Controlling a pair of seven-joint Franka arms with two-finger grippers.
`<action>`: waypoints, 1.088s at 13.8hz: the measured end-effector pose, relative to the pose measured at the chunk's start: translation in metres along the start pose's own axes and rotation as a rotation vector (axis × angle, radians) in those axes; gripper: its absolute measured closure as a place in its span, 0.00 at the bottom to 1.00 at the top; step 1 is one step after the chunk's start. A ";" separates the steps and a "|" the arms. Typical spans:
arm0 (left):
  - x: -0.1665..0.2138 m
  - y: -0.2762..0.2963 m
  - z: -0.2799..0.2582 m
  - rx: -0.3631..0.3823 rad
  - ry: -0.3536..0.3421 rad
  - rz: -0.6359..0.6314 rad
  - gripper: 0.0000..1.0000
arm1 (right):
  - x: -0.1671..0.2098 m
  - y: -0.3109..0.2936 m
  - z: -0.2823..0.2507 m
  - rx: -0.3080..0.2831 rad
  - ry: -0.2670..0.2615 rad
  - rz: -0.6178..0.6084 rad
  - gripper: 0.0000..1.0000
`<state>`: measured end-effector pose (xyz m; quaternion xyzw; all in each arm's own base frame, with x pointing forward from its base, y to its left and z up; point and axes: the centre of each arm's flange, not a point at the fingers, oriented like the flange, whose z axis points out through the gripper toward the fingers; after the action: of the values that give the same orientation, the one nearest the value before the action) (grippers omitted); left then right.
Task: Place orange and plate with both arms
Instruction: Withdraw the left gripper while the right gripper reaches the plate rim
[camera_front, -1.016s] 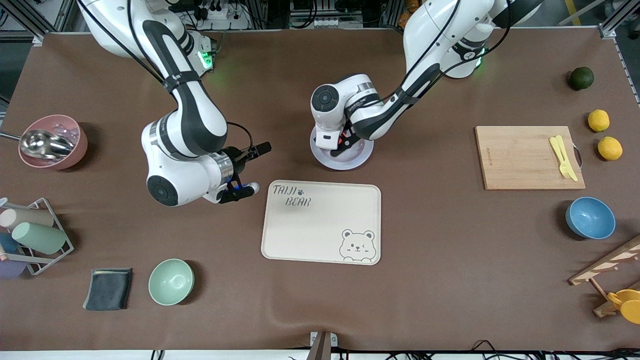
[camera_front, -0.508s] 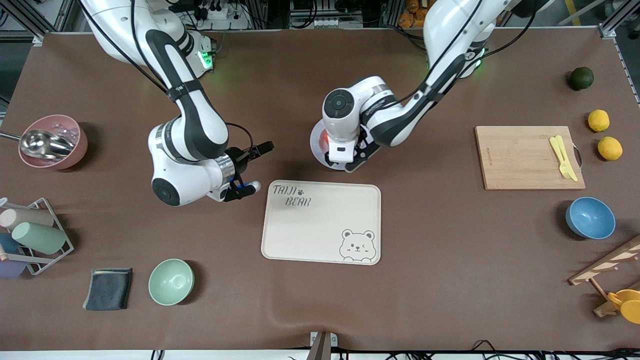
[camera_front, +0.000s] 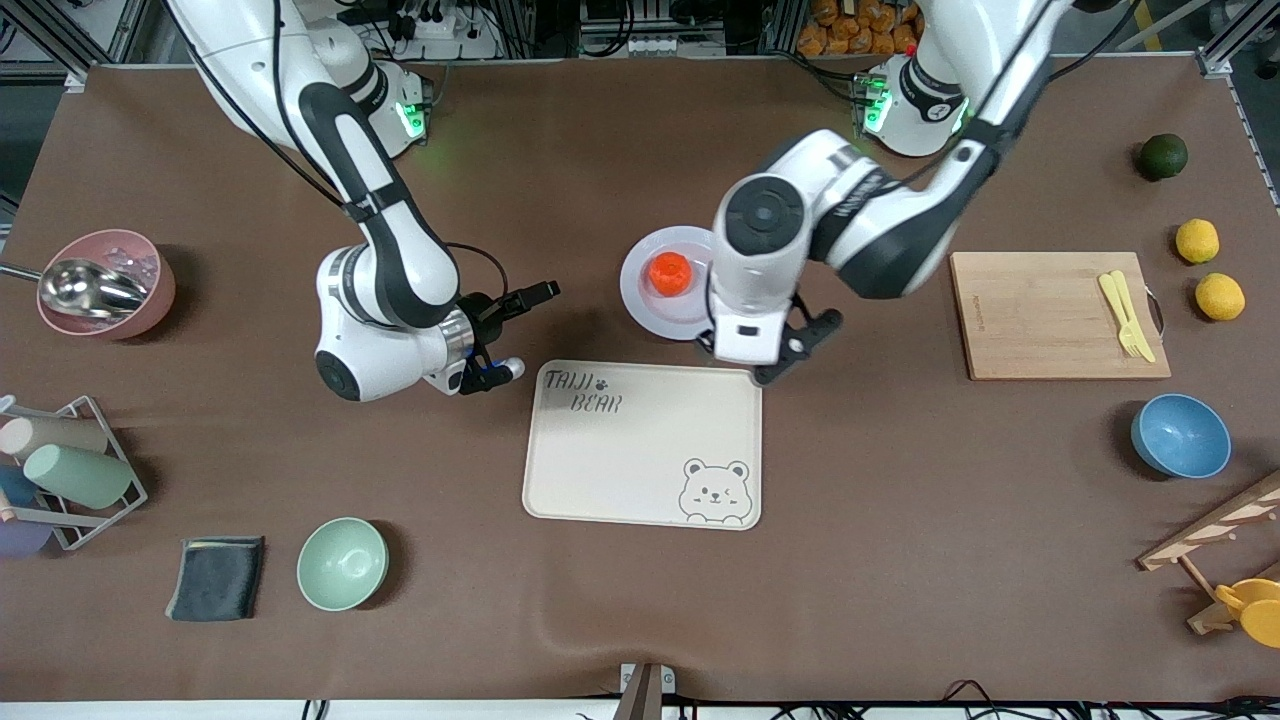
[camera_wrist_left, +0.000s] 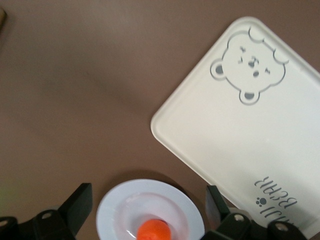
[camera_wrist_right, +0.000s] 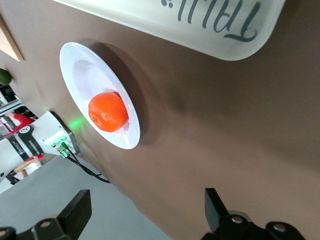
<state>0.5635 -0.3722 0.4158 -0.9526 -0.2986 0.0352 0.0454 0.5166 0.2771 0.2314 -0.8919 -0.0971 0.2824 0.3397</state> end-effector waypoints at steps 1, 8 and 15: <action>0.032 -0.016 -0.018 -0.011 0.003 0.031 0.00 | -0.001 0.002 0.012 0.012 0.010 0.001 0.00; 0.190 -0.165 -0.117 -0.081 0.129 0.165 0.00 | -0.015 -0.012 0.079 0.048 0.057 0.043 0.00; 0.203 -0.263 -0.195 -0.028 0.216 0.270 0.00 | -0.027 -0.032 0.144 0.055 0.151 0.090 0.00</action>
<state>0.5995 -0.0544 0.6298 -0.9829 -0.1617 -0.0657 0.0589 0.4130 0.3707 0.1766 -0.9043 -0.0230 0.2319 0.3576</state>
